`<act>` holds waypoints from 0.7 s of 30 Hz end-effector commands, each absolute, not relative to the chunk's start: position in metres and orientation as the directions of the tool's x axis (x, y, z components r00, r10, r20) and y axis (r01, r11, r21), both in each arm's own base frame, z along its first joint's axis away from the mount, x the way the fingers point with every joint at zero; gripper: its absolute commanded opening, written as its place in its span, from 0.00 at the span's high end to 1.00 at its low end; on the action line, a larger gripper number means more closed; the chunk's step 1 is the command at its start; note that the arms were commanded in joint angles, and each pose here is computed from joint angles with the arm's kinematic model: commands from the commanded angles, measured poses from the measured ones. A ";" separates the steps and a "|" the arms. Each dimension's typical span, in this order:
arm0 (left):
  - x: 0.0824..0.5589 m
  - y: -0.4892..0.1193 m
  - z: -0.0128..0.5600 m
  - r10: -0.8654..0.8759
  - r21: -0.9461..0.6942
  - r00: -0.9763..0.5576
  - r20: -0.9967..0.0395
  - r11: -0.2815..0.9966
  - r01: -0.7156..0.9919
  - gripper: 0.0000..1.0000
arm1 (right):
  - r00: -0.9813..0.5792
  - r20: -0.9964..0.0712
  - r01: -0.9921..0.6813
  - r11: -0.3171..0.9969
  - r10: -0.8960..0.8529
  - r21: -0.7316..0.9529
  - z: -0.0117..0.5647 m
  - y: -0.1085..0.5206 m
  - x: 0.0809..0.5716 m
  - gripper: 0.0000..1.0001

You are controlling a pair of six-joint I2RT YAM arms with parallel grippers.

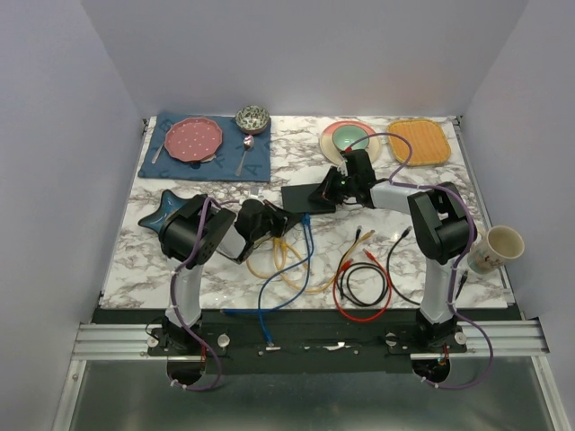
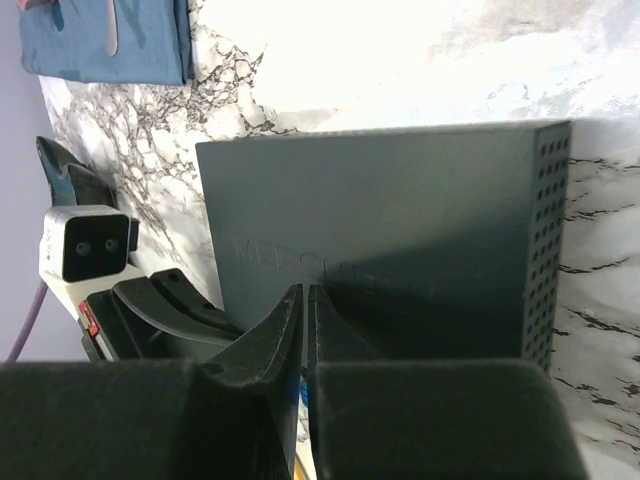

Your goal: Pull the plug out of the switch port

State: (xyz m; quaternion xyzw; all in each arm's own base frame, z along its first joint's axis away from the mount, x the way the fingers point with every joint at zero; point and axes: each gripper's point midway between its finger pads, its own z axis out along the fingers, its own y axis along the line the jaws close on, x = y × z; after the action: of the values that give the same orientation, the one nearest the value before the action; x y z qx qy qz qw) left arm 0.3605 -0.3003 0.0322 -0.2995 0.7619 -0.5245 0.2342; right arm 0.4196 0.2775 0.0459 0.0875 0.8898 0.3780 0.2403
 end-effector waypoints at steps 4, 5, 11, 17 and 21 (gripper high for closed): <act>0.307 -0.285 0.004 -0.600 -0.874 -0.799 -0.047 0.411 -0.258 1.00 | -0.890 -0.316 0.061 0.773 0.328 0.631 0.009 0.254 0.403 0.86; 0.303 -0.283 0.003 -0.595 -0.871 -0.802 -0.047 0.418 -0.259 1.00 | -0.890 -0.315 0.062 0.773 0.329 0.631 0.009 0.254 0.404 0.86; 0.300 -0.284 0.000 -0.581 -0.863 -0.813 -0.049 0.433 -0.258 1.00 | -0.883 -0.332 0.049 0.768 0.332 0.638 0.013 0.254 0.405 0.86; 0.291 -0.281 0.003 -0.574 -0.868 -0.819 -0.018 0.416 -0.272 1.00 | -0.845 -0.425 -0.006 0.788 0.325 0.615 0.041 0.248 0.394 0.86; 0.280 -0.260 0.023 -0.565 -0.846 -0.820 -0.090 0.478 -0.237 1.00 | -0.839 -0.433 0.000 0.797 0.329 0.604 0.042 0.245 0.396 0.86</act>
State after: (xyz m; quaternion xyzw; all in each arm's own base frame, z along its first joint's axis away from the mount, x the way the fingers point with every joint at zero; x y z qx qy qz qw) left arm 0.3096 -0.2852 0.0296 -0.2502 0.8035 -0.5027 0.1975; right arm 0.3984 0.2566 0.0491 0.0889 0.8982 0.3431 0.2601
